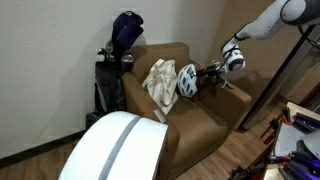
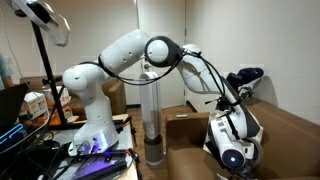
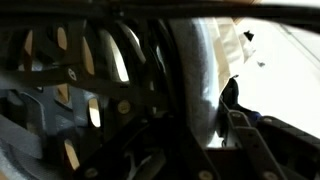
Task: Move the white object from one arm of the couch to the other,put the remote on the left arm of the couch and then move the helmet to the corner
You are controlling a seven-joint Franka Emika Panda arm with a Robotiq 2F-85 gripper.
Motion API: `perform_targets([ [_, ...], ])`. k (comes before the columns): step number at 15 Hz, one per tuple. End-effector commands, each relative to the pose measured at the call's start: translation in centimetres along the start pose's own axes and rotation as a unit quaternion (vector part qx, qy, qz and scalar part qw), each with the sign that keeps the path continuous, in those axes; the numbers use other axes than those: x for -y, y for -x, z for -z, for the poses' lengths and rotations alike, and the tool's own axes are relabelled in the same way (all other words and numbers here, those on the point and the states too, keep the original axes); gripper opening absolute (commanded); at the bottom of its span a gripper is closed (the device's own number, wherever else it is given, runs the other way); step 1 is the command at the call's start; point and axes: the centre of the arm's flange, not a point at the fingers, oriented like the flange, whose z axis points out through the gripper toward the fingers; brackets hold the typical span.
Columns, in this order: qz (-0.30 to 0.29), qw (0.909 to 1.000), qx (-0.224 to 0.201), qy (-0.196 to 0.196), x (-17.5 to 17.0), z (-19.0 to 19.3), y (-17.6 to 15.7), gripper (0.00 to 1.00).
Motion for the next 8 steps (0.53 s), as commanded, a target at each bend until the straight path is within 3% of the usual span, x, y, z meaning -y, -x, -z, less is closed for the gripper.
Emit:
perform_targets([
  [1,0.028,0.9949,-0.077,0.059,-0.3,-1.0,-1.0,0.11],
  [5,0.039,0.9788,-0.146,0.138,-3.0,-1.4,-0.8,0.11],
  [8,0.062,0.9605,-0.187,0.196,-4.2,-1.4,-0.5,0.11],
])
